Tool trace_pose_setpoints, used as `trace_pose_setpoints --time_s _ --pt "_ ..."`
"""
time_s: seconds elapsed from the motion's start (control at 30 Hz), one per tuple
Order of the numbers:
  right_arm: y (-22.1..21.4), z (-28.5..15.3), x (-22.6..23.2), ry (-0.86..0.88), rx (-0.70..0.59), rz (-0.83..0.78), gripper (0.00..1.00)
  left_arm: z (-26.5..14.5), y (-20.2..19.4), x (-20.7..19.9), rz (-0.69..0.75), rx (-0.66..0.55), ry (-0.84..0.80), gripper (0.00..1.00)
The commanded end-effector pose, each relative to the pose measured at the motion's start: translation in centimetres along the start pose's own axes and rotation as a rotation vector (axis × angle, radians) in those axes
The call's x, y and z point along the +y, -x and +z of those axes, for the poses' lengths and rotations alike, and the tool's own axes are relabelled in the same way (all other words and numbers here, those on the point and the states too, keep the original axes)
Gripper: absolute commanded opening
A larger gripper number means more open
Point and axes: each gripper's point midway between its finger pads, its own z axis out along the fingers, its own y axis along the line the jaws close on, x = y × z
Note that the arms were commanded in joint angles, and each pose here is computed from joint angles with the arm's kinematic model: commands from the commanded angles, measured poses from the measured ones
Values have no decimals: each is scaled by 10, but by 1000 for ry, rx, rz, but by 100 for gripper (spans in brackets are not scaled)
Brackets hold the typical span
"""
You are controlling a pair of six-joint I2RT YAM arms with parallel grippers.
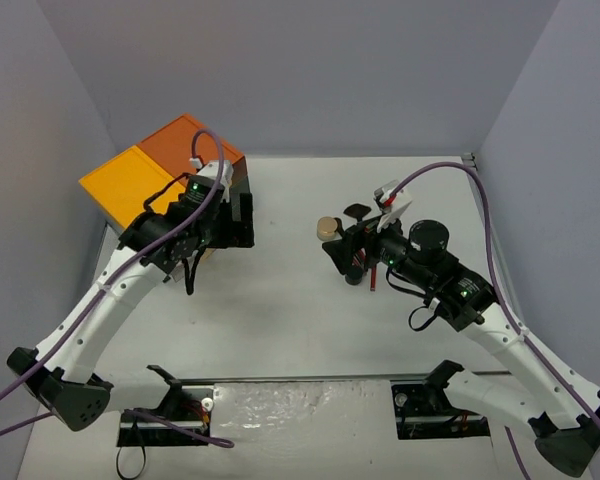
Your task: Organize the makeup
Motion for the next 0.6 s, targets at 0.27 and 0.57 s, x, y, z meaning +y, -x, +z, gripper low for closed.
trace_pose_setpoints --time_s 0.27,0.57 --pt "30 -14 -2 -28 -111 0 100 37 -17 27 61 47 210 97" --pt "30 -16 -4 -39 -113 -4 100 39 0 72 42 35 331 97"
